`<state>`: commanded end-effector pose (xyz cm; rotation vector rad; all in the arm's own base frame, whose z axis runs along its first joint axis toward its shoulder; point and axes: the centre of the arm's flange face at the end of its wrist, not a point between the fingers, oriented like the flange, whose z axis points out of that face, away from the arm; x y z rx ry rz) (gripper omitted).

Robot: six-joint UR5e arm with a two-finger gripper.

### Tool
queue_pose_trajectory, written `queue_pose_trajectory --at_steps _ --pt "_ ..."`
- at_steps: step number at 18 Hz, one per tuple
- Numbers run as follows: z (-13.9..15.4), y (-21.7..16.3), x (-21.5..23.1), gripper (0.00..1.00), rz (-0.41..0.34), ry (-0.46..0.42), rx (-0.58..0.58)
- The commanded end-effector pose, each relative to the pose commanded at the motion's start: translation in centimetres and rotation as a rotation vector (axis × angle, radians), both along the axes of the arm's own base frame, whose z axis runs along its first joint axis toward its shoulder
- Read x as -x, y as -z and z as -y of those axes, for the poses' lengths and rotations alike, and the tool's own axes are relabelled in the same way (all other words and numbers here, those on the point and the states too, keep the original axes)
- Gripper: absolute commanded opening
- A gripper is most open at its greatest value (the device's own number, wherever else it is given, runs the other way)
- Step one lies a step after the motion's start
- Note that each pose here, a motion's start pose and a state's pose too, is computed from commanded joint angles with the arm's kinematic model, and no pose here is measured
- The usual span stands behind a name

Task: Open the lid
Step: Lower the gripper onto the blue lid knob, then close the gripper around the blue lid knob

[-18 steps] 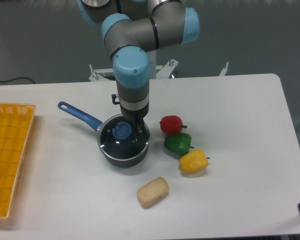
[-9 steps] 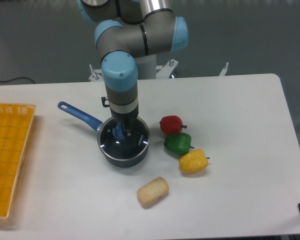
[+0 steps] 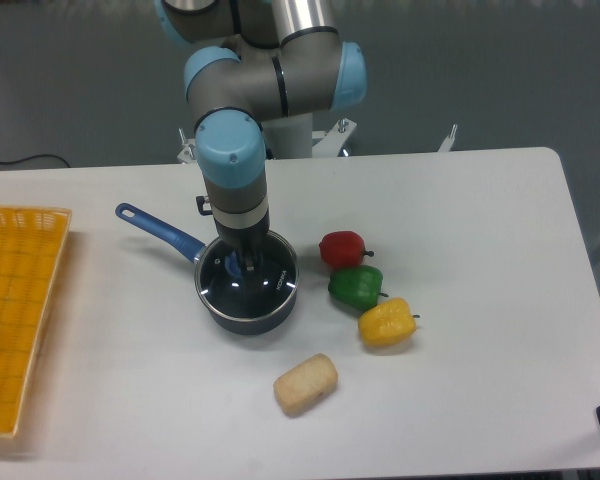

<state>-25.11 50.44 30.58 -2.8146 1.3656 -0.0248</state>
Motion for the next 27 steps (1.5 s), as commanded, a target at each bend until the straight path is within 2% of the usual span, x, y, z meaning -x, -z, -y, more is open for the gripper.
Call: queue_pose_trajectory --at_steps 27 --pt "-0.7 2.3 -0.7 0.99 -0.010 0.021 0.040"
